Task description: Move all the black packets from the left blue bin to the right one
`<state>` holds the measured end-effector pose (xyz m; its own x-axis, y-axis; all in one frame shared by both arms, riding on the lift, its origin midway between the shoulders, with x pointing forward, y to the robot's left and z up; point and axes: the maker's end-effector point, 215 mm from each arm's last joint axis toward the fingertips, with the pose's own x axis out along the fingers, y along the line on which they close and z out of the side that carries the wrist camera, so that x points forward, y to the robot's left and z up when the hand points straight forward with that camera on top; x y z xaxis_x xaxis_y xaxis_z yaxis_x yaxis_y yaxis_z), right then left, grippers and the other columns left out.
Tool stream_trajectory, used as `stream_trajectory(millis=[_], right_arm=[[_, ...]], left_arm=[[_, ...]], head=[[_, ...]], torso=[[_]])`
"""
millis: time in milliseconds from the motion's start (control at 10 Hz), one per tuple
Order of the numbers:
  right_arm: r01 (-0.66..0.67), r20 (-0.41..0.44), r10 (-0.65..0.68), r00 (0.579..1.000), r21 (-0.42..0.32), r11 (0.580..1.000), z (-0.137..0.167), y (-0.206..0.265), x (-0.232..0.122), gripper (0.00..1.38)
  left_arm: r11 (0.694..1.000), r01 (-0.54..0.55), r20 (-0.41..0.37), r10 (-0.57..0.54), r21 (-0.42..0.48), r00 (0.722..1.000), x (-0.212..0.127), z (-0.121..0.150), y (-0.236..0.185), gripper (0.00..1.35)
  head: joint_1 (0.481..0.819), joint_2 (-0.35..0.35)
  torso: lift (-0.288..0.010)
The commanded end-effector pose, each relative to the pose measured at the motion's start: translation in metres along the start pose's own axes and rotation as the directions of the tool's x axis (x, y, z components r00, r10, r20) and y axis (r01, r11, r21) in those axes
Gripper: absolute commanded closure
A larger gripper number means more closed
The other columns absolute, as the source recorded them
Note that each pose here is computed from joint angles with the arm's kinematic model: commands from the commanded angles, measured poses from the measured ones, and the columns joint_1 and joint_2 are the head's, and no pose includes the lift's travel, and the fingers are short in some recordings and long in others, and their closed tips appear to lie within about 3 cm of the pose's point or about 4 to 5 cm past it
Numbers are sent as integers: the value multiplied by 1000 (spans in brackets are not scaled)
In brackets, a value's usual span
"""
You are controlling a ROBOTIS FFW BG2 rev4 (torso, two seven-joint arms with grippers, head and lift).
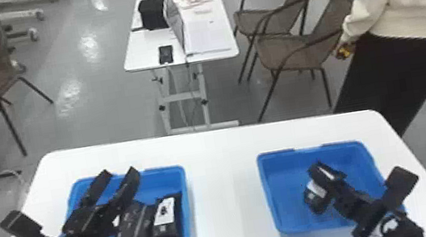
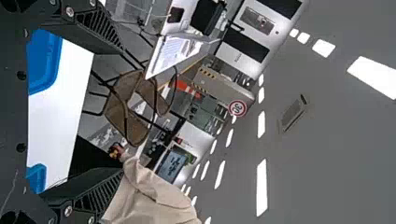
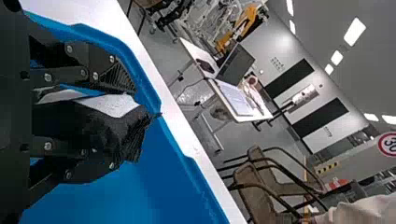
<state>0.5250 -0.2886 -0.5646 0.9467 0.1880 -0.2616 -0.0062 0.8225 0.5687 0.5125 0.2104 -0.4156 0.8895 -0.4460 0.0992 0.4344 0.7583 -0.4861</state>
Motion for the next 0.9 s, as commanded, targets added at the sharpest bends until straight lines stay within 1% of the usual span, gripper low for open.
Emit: stream_trajectory(millis=[0,100,200,300,400,500,600,700,800], right_arm=[[27,47,-23,999,-83,996,26,-11,-2,-2],[63,149,-38,988,-168,984,65,-5,-11,104],[100,243,-40,969,-242,965,101,15,-26,217],[124,302,-32,953,-289,949,123,37,-42,288],[110,335,-11,942,-278,954,130,54,-53,317],[94,362,6,932,-257,962,136,66,-62,320],[69,380,27,924,-236,969,144,75,-66,320],[52,405,41,913,-216,975,155,81,-72,320],[43,429,49,902,-202,978,167,85,-76,320]], left_arm=[[1000,-11,-14,11,-21,1000,4,-3,-2,214],[998,-31,-26,29,-57,999,5,-11,-2,219],[997,-62,-57,60,-43,997,0,-18,3,223],[993,-93,-134,83,-72,988,-5,-41,8,234],[982,-129,-238,93,-137,967,-12,-73,10,254],[977,-167,-321,117,-131,940,-17,-95,13,266],[963,-225,-395,149,-151,906,-21,-115,14,266],[952,-275,-471,183,-132,863,-21,-129,17,266],[948,-303,-524,209,-99,826,-18,-136,22,275]], head=[[695,-79],[695,-91],[695,-114],[695,-137],[695,-143],[695,-142],[695,-143],[695,-145],[695,-151]], torso=[[0],[0],[0],[0],[0],[0],[0],[0],[0]])
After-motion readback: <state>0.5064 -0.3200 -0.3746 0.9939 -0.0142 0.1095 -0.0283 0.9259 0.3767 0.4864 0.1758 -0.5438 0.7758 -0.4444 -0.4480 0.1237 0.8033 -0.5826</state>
